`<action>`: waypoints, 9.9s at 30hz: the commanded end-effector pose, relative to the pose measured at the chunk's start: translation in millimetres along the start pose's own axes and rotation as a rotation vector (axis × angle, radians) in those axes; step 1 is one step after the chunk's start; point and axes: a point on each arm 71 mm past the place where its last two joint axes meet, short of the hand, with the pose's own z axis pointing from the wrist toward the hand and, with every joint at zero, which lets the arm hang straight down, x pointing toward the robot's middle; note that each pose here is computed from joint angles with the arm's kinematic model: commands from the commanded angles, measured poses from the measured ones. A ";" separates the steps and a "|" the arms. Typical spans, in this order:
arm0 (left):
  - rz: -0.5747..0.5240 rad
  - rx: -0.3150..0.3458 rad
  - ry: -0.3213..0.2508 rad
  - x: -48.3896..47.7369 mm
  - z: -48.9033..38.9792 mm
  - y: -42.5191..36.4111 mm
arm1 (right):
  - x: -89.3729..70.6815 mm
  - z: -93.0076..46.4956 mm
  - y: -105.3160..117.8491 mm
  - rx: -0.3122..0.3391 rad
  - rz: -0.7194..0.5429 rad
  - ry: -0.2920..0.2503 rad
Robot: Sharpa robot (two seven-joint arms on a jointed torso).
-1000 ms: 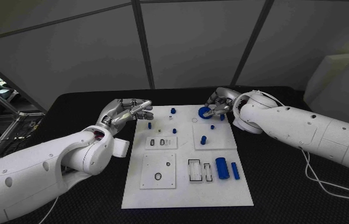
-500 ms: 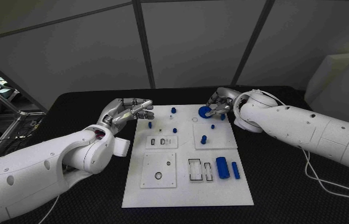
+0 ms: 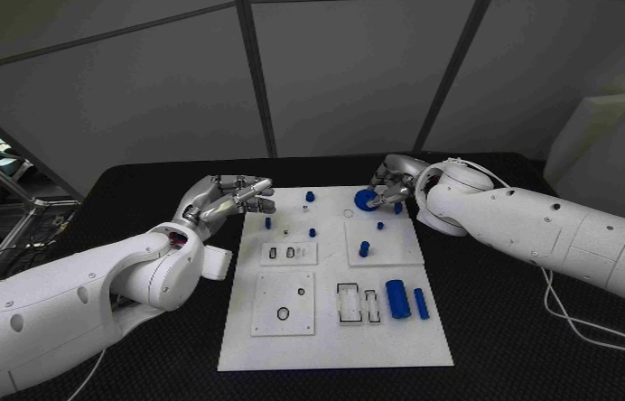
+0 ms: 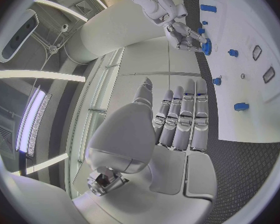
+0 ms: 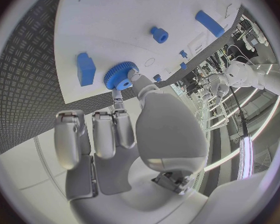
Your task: Assemble the parts on the task board
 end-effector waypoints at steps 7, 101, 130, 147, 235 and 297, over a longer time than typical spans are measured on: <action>-0.007 0.002 0.016 1.6 0.8 -0.9 | -5.1 -4.9 13.9 -0.080 -0.062 -0.114; -0.002 -0.006 0.007 -4.0 1.0 0.2 | 29.1 1.5 104.3 -0.298 -0.088 -0.155; -0.006 -0.016 0.003 -7.8 3.5 3.4 | -9.7 -44.7 -70.6 -0.170 0.261 -0.076; -0.005 -0.018 -0.003 -9.9 5.0 4.9 | 1.5 -36.8 -73.5 -0.154 0.243 -0.025; -0.001 -0.023 -0.017 -14.3 9.6 8.1 | 70.6 -58.8 118.4 -0.379 0.155 0.034; -0.005 -0.025 -0.010 -12.1 11.4 9.0 | 107.7 -45.4 142.6 -0.344 -0.006 0.110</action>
